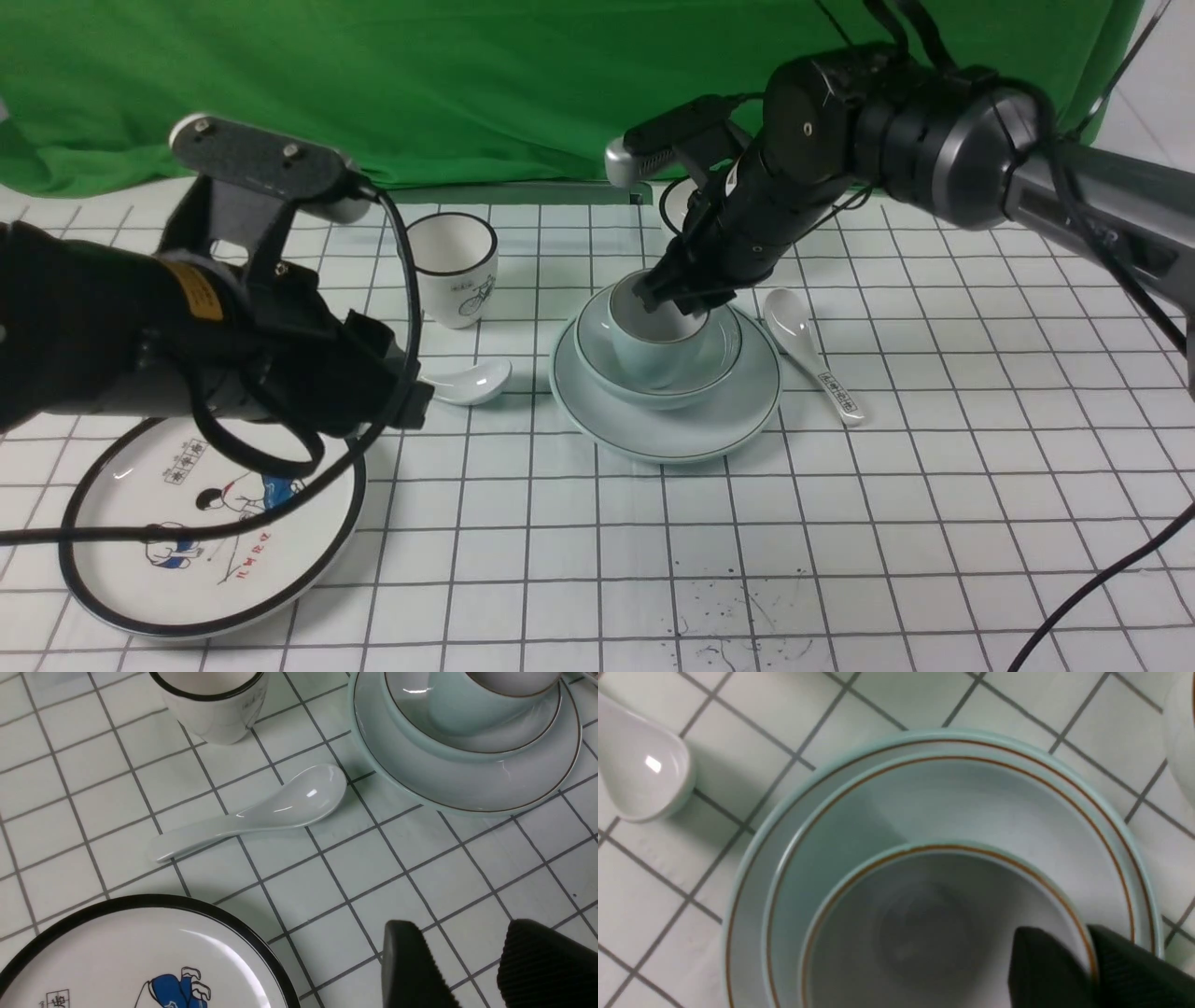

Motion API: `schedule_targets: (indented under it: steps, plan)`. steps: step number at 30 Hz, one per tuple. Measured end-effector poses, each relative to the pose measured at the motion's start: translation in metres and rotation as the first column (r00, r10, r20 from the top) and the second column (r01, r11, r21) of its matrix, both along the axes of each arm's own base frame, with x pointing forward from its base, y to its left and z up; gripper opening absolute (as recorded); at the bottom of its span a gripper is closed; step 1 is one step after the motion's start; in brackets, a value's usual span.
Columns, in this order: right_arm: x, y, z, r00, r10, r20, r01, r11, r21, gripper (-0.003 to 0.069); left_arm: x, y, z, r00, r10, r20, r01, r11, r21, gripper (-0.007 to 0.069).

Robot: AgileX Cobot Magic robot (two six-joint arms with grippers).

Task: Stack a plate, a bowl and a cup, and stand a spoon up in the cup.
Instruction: Use the right arm to put the blue teacup into the blue rice bowl in the middle, then use the left arm to grab a blue soup spoon

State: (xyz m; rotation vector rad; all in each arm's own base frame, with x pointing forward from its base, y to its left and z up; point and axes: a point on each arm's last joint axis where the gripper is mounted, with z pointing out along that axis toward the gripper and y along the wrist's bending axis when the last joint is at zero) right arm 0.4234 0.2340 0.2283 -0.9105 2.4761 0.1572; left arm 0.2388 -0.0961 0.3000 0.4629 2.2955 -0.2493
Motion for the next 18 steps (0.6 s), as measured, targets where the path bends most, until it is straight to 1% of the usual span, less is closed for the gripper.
schedule_targets:
  steps: [3,5,6,7,9,12,13,14,16,17,18]
  plan:
    - [0.001,0.0,0.002,1.0,0.002,0.015,-0.002,1.0,-0.004,0.0292,0.0,0.0,0.0,1.0,0.003,-0.001,-0.003,1.0,-0.003,0.0241]
    - [0.001,0.0,0.004,1.0,0.002,0.015,-0.002,1.0,-0.005,0.0345,0.001,0.0,0.001,1.0,0.019,0.001,-0.019,1.0,-0.021,0.0241]
    - [0.002,0.0,0.007,1.0,0.003,0.017,-0.003,1.0,-0.005,0.0369,0.001,0.0,0.001,0.999,0.034,0.004,-0.034,0.999,-0.037,0.0241]
    - [0.002,0.0,0.008,1.0,0.003,0.018,-0.003,1.0,-0.005,0.0377,0.002,0.0,0.002,0.999,0.04,0.006,-0.039,0.998,-0.043,0.0241]
    - [0.001,0.0,0.023,0.999,0.004,0.032,-0.004,1.0,0.003,0.0403,0.003,-0.001,0.003,0.998,0.069,0.014,-0.068,0.995,-0.076,0.0241]
    - [-0.008,-0.005,0.059,0.998,0.011,0.068,-0.012,1.0,0.017,0.0397,0.01,-0.001,-0.001,0.993,0.115,0.005,-0.113,0.987,-0.113,0.0241]
    - [-0.01,-0.006,0.065,0.997,0.013,0.077,-0.014,1.0,0.021,0.0391,0.012,-0.001,-0.004,0.992,0.123,-0.004,-0.122,0.986,-0.116,0.0241]
    - [-0.019,-0.012,0.088,0.994,0.022,0.103,-0.024,1.0,0.017,0.036,0.02,0.0,-0.012,0.987,0.156,-0.036,-0.16,0.979,-0.123,0.0241]
    - [-0.033,-0.021,0.115,0.991,0.025,0.133,-0.026,1.0,0.007,0.0305,0.034,0.001,-0.027,0.981,0.174,-0.091,-0.182,0.979,-0.091,0.0241]
    - [-0.036,-0.023,0.12,0.99,0.024,0.141,-0.026,1.0,0.009,0.0293,0.039,0.001,-0.03,0.98,0.17,-0.102,-0.178,0.981,-0.079,0.0241]
    - [-0.048,-0.031,0.137,0.988,0.02,0.15,-0.019,1.0,-0.006,0.0247,0.052,0.003,-0.043,0.974,0.163,-0.158,-0.168,0.985,-0.022,0.0241]
